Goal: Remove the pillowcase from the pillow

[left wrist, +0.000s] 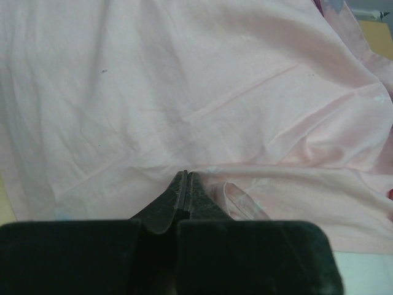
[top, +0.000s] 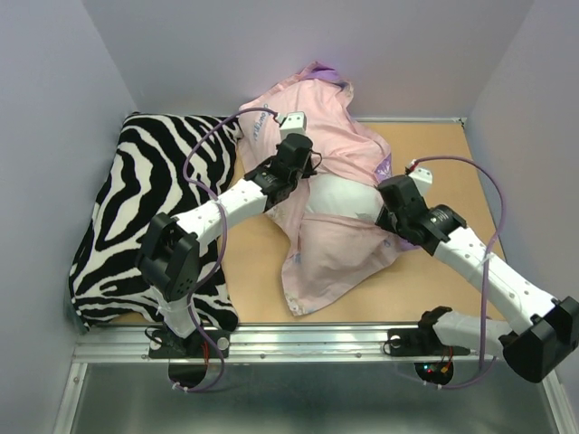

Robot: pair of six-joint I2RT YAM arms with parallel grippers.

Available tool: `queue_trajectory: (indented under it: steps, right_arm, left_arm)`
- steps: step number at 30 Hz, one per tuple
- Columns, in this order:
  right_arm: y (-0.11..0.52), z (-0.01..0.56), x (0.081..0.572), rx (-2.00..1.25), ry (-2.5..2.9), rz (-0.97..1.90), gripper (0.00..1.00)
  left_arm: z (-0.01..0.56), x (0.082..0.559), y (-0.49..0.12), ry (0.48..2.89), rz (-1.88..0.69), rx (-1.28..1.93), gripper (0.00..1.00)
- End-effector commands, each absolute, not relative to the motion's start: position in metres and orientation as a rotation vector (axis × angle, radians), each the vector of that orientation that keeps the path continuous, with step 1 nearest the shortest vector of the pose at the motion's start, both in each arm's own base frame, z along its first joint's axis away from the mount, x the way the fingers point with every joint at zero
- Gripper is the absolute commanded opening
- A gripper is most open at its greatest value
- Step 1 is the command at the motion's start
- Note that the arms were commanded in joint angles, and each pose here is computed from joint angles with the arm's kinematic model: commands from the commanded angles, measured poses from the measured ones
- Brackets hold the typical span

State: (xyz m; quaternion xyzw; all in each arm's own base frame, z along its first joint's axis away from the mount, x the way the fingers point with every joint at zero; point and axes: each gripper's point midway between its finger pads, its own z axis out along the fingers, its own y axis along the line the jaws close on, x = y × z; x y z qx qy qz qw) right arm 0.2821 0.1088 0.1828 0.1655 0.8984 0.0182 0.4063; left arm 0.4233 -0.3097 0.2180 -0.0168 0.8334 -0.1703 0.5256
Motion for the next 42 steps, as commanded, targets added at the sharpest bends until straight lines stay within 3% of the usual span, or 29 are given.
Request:
queue_trajectory:
  steps: [1, 2, 3, 6, 8, 11, 19, 20, 23, 27, 35, 42]
  right_arm:
    - [0.070, 0.176, 0.263, 0.521, 2.217, -0.078, 0.22]
    - [0.063, 0.167, 0.257, 0.569, 2.210, -0.098, 0.11]
    - [0.061, 0.164, 0.254, 0.628, 2.192, -0.084, 0.07]
    - [0.058, 0.158, 0.249, 0.717, 2.125, -0.013, 0.02]
    - [0.069, 0.134, 0.241, 0.704, 2.163, 0.089, 0.01]
    - [0.120, 0.139, 0.253, 0.578, 2.080, 0.490, 0.01]
    - [0.170, 0.129, 0.248, 0.319, 1.983, 0.830, 0.01]
    - [0.174, 0.132, 0.246, 0.298, 1.970, 0.861, 0.01]
    - [0.176, 0.144, 0.249, 0.268, 1.923, 0.873, 0.01]
    - [0.176, 0.146, 0.250, 0.254, 1.922, 0.867, 0.01]
    - [0.177, 0.151, 0.252, 0.253, 1.911, 0.870, 0.01]
    - [0.177, 0.160, 0.252, 0.256, 1.891, 0.883, 0.01]
  left_arm:
    - [0.243, 0.433, -0.299, 1.940, -0.382, -0.077, 0.00]
    - [0.244, 0.434, -0.292, 1.937, -0.375, -0.088, 0.00]
    - [0.251, 0.436, -0.284, 1.925, -0.377, -0.112, 0.00]
    - [0.250, 0.435, -0.271, 1.928, -0.371, -0.125, 0.00]
    - [0.255, 0.432, -0.264, 1.920, -0.375, -0.134, 0.00]
    - [0.260, 0.427, -0.262, 1.914, -0.386, -0.110, 0.00]
    - [0.260, 0.390, -0.319, 1.967, -0.433, 0.206, 0.02]
    - [0.267, 0.385, -0.327, 1.952, -0.436, 0.231, 0.08]
    - [0.276, 0.366, -0.343, 1.933, -0.419, 0.303, 0.48]
    - [0.289, 0.348, -0.347, 1.921, -0.373, 0.303, 0.72]
    - [0.290, 0.281, -0.384, 1.934, -0.356, 0.471, 0.77]
    - [0.245, 0.278, -0.408, 2.025, -0.335, 0.538, 0.81]
